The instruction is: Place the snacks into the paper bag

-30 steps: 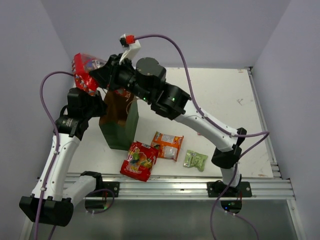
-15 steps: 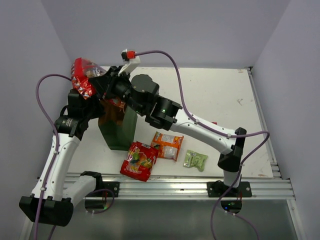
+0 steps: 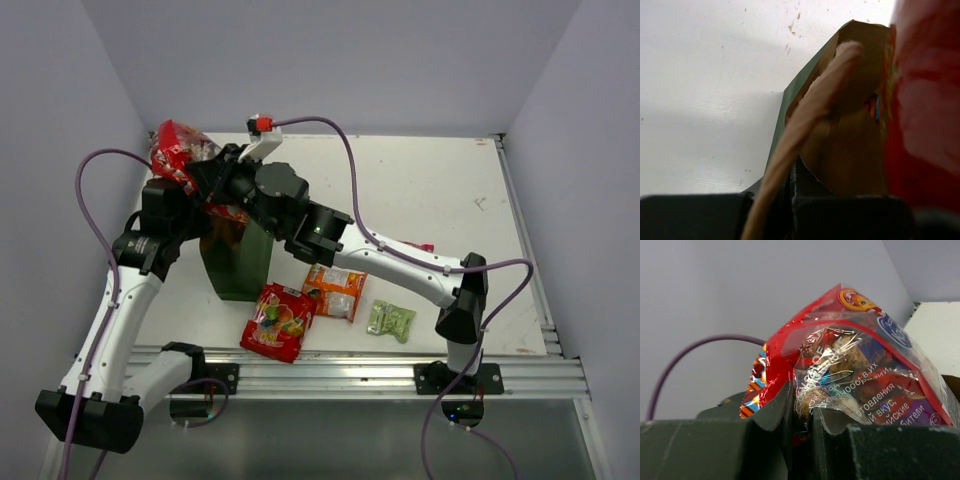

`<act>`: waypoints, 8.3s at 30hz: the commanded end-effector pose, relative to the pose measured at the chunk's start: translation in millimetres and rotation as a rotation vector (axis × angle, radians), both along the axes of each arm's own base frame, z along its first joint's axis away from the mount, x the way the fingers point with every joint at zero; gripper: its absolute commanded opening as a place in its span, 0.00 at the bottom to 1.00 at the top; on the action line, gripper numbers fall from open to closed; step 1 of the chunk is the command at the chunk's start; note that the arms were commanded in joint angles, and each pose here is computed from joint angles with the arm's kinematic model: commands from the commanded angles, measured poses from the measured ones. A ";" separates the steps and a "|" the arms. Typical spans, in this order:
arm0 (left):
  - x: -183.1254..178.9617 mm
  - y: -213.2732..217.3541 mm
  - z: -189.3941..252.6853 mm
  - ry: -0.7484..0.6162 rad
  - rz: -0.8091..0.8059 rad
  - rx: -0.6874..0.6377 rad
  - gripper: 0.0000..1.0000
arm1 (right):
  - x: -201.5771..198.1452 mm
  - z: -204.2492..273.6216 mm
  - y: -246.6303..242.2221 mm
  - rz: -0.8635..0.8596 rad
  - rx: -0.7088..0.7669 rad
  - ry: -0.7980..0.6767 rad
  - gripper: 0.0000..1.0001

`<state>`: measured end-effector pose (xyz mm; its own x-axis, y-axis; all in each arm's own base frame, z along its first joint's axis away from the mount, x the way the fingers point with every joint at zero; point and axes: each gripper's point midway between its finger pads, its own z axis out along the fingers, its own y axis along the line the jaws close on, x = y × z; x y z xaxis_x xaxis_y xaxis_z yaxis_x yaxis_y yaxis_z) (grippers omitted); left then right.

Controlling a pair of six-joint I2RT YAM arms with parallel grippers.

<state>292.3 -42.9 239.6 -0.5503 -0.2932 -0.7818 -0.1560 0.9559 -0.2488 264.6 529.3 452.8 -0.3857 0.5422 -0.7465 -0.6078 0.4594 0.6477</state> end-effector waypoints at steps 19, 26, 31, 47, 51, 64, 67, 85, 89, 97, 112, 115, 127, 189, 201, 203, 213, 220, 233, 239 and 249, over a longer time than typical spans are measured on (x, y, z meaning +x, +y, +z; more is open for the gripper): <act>8.1 1.7 57.7 -0.132 0.002 0.080 0.00 | -0.3 -140.3 4.9 -0.089 -0.451 0.133 0.00; 10.9 3.0 69.6 -0.149 0.018 0.076 0.00 | -0.3 -119.7 -14.5 -0.156 -0.474 0.087 0.00; 10.4 -8.6 62.0 -0.143 -0.031 0.035 0.00 | 2.6 -135.7 8.8 -0.123 -0.495 0.089 0.00; 3.1 -4.8 21.3 -0.098 -0.066 0.095 0.00 | -9.3 4.0 -6.2 -0.084 -0.370 -0.166 0.57; -0.2 4.8 25.7 -0.101 -0.041 0.138 0.00 | -24.4 55.8 -38.1 -0.088 -0.325 -0.245 0.76; -16.3 27.5 9.9 -0.082 -0.014 0.261 0.00 | -62.2 -27.2 -130.2 -0.062 -0.564 -0.118 0.76; -20.1 37.4 11.6 -0.085 0.029 0.289 0.00 | -70.9 -101.7 -125.6 0.008 -0.678 -0.053 0.76; -30.3 56.6 4.7 -0.129 0.111 0.320 0.00 | -77.4 -323.4 -127.5 0.198 -1.004 0.148 0.73; -30.0 53.5 9.0 -0.143 0.096 0.306 0.00 | -82.3 -365.5 -142.9 0.237 -1.069 0.219 0.72; -30.0 53.7 9.6 -0.145 0.092 0.309 0.00 | -85.4 -406.3 -142.9 0.365 -1.096 0.347 0.66; -29.3 52.2 11.4 -0.150 0.085 0.299 0.00 | -48.4 -234.6 -202.0 0.072 -1.177 0.183 0.00; -29.2 51.9 12.1 -0.153 0.087 0.296 0.00 | -31.2 -142.2 -215.8 -0.051 -1.157 0.086 0.00; -29.2 55.5 8.3 -0.143 0.122 0.287 0.00 | 44.1 58.7 -200.8 -0.526 -0.898 -0.304 0.00; -19.5 42.3 1.0 -0.139 0.082 0.235 0.00 | -35.2 77.2 -92.7 -0.224 -0.585 -0.455 0.69; -19.1 40.5 2.3 -0.132 0.065 0.238 0.00 | -38.8 -199.8 -226.2 -0.269 -0.989 -0.023 0.88; -19.5 40.4 6.0 -0.136 0.063 0.239 0.00 | -29.2 -237.2 -242.5 -0.274 -0.997 0.080 0.88; -24.6 44.8 17.6 -0.143 0.072 0.258 0.00 | -29.4 -365.5 -240.1 -0.048 -1.031 0.333 0.91; -30.1 49.2 19.8 -0.141 0.089 0.268 0.00 | -58.4 -413.5 -226.9 0.165 -1.052 0.466 0.91; -31.9 50.0 19.2 -0.141 0.092 0.268 0.00 | -21.8 -320.4 -238.0 0.001 -1.098 0.311 0.00; -32.6 49.9 21.8 -0.148 0.092 0.266 0.00 | 32.1 -110.0 -208.7 -0.188 -0.893 0.019 0.00; -32.4 48.7 22.4 -0.152 0.089 0.258 0.00 | 52.8 2.3 -67.1 0.073 -0.460 -0.155 0.00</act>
<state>260.0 6.1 243.6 -0.4380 -0.1227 -0.8906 -0.2359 0.9716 -0.0179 310.5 384.5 521.6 -0.1398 0.2167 -0.9662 -0.6156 0.7452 0.2562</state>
